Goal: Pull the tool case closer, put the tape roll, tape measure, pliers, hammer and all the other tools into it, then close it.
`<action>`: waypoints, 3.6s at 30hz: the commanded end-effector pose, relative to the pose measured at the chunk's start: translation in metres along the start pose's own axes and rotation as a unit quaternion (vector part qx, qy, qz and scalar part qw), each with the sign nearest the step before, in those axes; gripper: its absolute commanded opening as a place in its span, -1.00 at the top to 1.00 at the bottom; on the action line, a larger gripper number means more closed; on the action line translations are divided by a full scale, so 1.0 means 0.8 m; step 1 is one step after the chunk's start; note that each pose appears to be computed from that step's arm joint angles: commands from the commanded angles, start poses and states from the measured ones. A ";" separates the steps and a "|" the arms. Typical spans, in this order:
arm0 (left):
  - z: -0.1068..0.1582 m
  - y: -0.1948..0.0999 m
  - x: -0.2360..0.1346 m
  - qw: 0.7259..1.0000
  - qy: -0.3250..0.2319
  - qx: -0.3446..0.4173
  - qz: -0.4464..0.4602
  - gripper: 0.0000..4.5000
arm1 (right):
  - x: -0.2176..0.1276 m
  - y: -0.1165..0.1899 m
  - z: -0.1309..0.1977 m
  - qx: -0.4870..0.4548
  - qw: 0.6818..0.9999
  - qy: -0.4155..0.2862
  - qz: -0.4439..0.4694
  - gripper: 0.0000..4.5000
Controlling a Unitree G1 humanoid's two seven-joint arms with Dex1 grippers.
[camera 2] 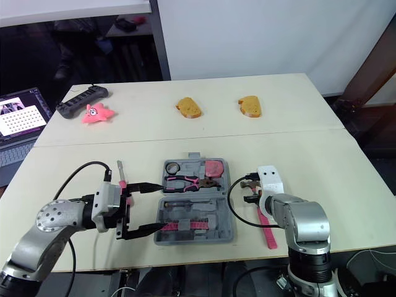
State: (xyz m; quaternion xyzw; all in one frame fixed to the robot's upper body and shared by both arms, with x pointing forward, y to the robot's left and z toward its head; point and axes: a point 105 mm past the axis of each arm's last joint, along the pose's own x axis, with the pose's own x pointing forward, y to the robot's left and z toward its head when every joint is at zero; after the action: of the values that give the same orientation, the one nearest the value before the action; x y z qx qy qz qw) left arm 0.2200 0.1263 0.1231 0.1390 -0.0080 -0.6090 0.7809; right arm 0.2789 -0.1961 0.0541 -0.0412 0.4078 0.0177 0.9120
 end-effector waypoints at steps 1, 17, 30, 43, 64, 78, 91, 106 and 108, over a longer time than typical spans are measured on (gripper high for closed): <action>0.007 0.007 -0.010 1.000 -0.002 0.013 0.004 -1.00 | -0.006 -0.012 0.012 -0.009 0.999 -0.026 -0.037 0.99; 0.001 0.010 -0.035 0.999 0.022 0.013 0.023 -1.00 | -0.023 -0.022 0.030 0.074 0.994 -0.078 -0.009 -0.49; -0.007 0.007 -0.038 0.999 0.020 0.003 0.039 -1.00 | -0.099 0.026 0.093 -0.447 0.853 -0.103 0.247 -0.98; -0.004 0.000 -0.044 0.998 0.019 -0.002 0.059 -1.00 | -0.035 -0.019 0.045 -0.915 0.272 -0.014 0.298 -0.98; 0.001 -0.005 -0.032 0.997 0.011 0.001 0.076 -1.00 | 0.031 -0.017 0.038 -0.947 0.141 0.026 0.289 0.20; 0.001 0.014 -0.035 0.995 -0.001 -0.002 0.101 -1.00 | -0.006 -0.029 0.088 -0.933 0.260 -0.040 0.244 0.99; -0.018 0.019 -0.048 0.994 0.011 -0.017 0.111 -1.00 | -0.067 -0.052 0.047 -0.158 0.959 0.093 0.215 0.99; -0.012 0.021 -0.040 0.997 0.011 -0.009 0.082 -1.00 | 0.008 -0.034 0.000 0.040 0.993 0.065 0.093 0.99; -0.012 0.021 -0.041 0.996 0.012 -0.009 0.083 -1.00 | 0.007 -0.034 -0.001 0.031 0.995 0.060 0.075 0.59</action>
State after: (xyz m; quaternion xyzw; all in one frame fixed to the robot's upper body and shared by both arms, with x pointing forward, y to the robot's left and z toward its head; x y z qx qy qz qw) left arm 0.2314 0.1641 0.1150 0.1248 0.0065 -0.5354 0.8353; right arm 0.2879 -0.2142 0.0558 0.0306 0.4566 0.1049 0.8829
